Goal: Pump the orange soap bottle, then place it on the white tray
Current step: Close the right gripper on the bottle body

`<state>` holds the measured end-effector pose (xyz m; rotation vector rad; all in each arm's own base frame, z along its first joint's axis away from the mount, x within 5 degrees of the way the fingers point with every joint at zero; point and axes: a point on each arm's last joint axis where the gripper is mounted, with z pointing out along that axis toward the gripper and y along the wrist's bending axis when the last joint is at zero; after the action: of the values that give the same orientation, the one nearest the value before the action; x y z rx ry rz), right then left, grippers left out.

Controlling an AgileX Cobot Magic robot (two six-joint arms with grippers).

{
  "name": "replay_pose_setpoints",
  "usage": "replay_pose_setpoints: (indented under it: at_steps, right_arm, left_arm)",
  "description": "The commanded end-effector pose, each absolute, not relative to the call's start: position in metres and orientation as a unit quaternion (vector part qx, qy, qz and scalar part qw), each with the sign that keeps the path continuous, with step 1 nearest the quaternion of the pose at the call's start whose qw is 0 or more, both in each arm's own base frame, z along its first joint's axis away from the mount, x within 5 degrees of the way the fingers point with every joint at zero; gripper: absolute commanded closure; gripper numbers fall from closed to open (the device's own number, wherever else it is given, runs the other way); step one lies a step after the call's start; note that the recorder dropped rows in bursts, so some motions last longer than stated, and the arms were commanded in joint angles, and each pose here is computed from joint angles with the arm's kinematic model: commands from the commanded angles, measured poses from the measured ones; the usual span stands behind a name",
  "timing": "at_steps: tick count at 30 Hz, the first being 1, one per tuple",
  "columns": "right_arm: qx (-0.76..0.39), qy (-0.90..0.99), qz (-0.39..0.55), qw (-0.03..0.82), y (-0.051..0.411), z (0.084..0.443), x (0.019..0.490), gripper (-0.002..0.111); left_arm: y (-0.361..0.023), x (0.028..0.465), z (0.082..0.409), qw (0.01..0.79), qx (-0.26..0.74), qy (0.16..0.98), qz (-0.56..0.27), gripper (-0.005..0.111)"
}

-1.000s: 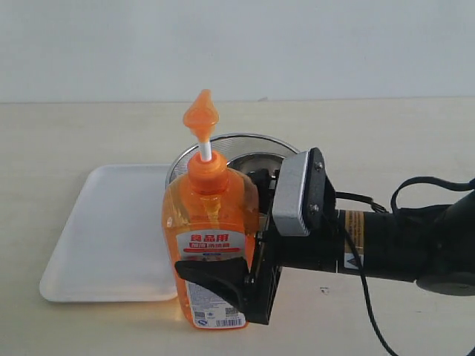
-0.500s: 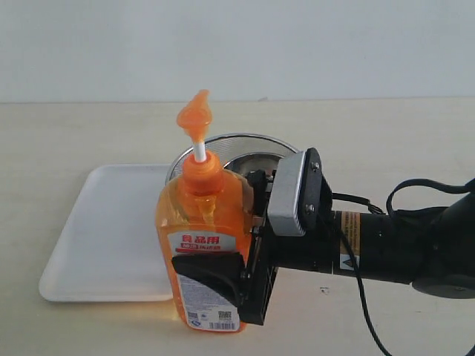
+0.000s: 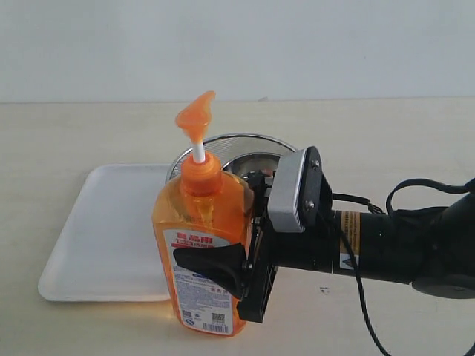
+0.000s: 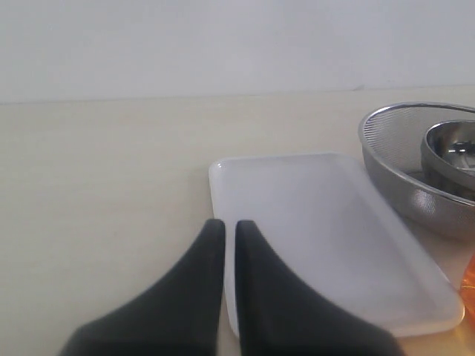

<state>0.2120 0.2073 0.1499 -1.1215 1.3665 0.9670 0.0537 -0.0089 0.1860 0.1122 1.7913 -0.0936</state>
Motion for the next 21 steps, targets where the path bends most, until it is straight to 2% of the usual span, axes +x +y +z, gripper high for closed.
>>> replay_pose_setpoints:
  at_steps: [1, 21]
  right_arm:
    - [-0.444, 0.587, 0.416, 0.534, 0.2074, 0.1513, 0.2152, 0.107]
    - [-0.456, 0.59, 0.401, 0.532, 0.2063, 0.1533, 0.2145, 0.107]
  left_arm:
    - [-0.0088, 0.0536, 0.1852, 0.623, 0.05, 0.78, -0.039, 0.102]
    - [-0.0088, 0.0536, 0.1852, 0.623, 0.05, 0.78, -0.039, 0.102]
